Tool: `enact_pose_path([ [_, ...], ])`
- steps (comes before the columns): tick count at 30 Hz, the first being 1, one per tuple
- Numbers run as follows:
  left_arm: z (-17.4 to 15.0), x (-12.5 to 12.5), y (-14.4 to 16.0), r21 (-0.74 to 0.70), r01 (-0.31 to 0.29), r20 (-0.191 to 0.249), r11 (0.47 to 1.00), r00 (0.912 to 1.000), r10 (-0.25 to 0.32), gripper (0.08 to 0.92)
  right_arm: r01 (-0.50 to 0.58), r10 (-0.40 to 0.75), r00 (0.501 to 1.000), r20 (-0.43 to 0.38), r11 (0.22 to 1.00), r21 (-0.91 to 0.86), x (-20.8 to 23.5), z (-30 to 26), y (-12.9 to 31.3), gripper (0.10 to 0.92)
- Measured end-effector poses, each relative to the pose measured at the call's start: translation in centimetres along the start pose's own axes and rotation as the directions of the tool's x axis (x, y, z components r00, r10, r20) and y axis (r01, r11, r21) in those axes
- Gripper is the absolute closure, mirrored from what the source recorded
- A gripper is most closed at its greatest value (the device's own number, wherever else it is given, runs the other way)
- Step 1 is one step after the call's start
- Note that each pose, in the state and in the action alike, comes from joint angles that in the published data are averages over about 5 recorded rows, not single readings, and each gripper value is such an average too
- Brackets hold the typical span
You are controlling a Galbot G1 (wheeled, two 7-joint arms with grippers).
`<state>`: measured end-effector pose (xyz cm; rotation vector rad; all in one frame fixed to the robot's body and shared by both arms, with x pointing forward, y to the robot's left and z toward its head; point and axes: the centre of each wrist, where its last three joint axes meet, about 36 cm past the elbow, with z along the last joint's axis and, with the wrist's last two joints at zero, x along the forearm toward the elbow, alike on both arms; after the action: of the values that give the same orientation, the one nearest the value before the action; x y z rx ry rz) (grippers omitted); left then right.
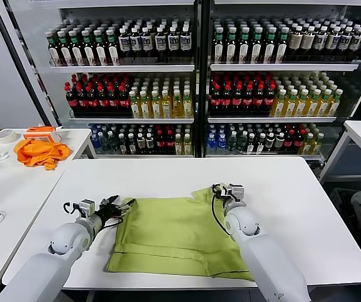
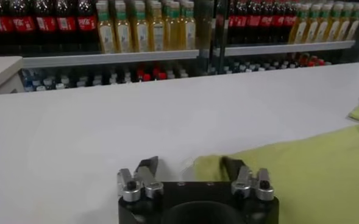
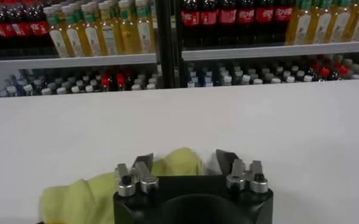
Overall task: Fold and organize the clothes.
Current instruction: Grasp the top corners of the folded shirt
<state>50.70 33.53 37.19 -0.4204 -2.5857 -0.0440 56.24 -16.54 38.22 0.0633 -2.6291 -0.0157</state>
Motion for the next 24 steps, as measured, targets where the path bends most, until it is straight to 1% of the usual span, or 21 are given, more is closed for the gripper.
enact_pose_path([
  [11,0.4,-0.2,-0.4,0.009,-0.010,0.000,1.000,0.9999,0.010,0.717,0.009,-0.009,1.000,-0.003,1.000,0.007,0.1,0.1,0.0,0.809],
  [14,0.4,-0.3,-0.5,0.010,-0.014,0.003,1.000,0.9999,0.014,0.804,0.011,-0.011,1.000,0.005,1.000,0.006,0.1,0.2,-0.2,0.885],
  [15,0.4,-0.3,-0.5,0.010,-0.015,0.005,1.000,0.9999,0.015,0.839,0.012,-0.012,1.000,0.010,1.000,0.006,0.1,0.2,-0.3,0.901],
  [18,0.3,-0.1,-0.4,0.009,-0.017,0.013,1.000,0.9998,0.017,0.900,0.018,-0.018,1.000,0.025,1.000,0.002,0.5,0.2,-0.5,0.916],
  [24,0.4,0.9,0.0,0.006,-0.015,0.028,1.000,0.9995,0.015,0.915,0.042,-0.043,0.997,0.069,0.999,0.002,2.3,-0.3,-0.7,0.916],
])
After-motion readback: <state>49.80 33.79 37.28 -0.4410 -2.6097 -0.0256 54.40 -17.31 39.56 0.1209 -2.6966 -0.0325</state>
